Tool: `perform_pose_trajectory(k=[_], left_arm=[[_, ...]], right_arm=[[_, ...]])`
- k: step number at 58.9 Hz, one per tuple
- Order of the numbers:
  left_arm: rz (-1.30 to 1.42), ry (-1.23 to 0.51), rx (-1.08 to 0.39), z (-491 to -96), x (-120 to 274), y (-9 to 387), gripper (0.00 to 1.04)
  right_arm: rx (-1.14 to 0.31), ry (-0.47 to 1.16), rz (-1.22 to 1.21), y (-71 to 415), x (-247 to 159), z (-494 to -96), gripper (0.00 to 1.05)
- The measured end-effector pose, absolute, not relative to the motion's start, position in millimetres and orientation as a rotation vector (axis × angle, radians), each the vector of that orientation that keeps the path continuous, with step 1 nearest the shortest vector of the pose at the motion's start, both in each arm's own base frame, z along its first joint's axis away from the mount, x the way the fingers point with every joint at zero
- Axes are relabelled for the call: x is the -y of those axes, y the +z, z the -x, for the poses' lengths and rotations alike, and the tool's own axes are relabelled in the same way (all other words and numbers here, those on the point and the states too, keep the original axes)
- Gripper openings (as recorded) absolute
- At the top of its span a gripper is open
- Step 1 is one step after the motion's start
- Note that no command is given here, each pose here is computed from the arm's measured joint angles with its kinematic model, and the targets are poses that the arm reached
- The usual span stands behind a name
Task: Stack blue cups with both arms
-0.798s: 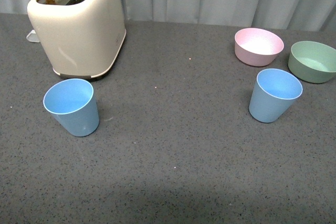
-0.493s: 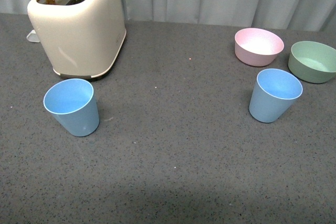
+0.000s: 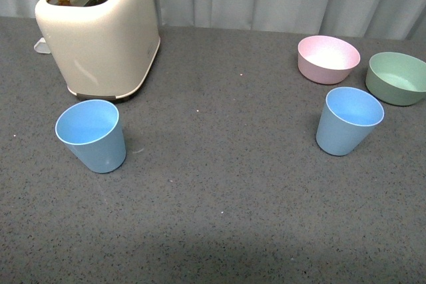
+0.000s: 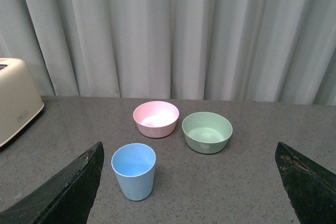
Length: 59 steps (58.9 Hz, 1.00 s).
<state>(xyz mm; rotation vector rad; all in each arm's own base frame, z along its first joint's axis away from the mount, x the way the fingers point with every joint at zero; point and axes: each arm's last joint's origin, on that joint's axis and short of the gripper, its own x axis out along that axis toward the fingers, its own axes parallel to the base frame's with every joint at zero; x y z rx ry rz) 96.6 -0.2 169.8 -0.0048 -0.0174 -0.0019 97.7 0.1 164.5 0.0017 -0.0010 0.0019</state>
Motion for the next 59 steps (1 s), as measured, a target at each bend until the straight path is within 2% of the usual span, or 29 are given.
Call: perform_pose_trajectory(k=[21, 25, 27, 43, 59], left_arm=[[0.005, 0.004, 0.015, -97, 0, 170, 0.98], [0.061, 0.171, -0.18, -101, 0, 165, 0.98], [0.063, 0.185, -0.215, -104, 0, 162, 0.98], [0.12, 0.13, -0.281, -161, 2, 179, 0.98], [0.19, 0.07, -0.63, -245, 6, 155, 0.98]], right_arm=[[0.001, 0.002, -0.002, 164, 0, -98, 0.95], [0.001, 0.002, -0.002, 164, 0, -98, 0.95], [0.001, 0.002, -0.002, 164, 0, -98, 0.95], [0.001, 0.002, -0.002, 164, 0, -98, 0.95], [0.001, 0.002, -0.002, 164, 0, -98, 0.95]])
